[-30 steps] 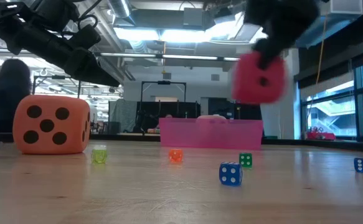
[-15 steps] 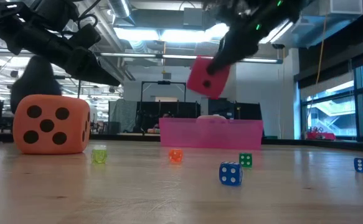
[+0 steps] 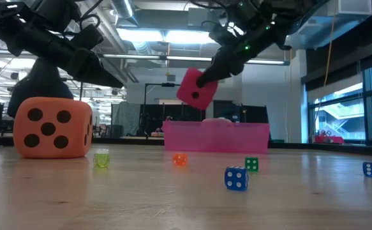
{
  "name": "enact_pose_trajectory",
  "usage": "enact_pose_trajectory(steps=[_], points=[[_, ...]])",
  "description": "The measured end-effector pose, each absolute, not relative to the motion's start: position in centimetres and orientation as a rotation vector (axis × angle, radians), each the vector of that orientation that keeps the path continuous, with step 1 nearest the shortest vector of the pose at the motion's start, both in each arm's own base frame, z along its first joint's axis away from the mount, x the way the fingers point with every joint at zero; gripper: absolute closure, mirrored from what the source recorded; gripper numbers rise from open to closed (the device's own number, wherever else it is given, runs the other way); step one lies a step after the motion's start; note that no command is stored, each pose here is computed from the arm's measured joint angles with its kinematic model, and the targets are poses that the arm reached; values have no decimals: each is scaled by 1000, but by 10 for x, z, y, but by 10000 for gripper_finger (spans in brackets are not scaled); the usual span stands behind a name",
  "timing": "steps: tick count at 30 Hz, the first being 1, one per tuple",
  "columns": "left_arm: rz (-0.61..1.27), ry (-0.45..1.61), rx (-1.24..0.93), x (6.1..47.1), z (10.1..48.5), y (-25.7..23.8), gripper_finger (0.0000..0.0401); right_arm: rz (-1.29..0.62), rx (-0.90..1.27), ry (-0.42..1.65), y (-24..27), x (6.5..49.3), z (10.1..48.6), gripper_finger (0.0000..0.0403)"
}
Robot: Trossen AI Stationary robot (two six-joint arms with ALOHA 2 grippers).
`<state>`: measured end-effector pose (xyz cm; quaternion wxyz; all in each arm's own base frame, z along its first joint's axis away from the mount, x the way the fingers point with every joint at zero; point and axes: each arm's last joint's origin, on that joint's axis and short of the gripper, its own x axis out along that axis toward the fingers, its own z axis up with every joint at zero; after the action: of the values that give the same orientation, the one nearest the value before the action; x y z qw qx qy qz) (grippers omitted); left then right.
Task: Pick & Place Dice
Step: Put the large red dice into the red container
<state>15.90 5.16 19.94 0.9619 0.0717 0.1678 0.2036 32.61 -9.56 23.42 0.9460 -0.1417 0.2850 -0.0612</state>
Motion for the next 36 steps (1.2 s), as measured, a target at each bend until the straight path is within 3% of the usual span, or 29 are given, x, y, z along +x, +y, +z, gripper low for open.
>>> enact_pose_trajectory(steps=[18, 36], points=[[417, 301, 144, 160, 203, 52, 3, -117, -236, 637, -110, 342, 193, 17], [447, -17, -5, 163, 230, 53, 3, -64, -124, 600, -119, 340, 194, 5]])
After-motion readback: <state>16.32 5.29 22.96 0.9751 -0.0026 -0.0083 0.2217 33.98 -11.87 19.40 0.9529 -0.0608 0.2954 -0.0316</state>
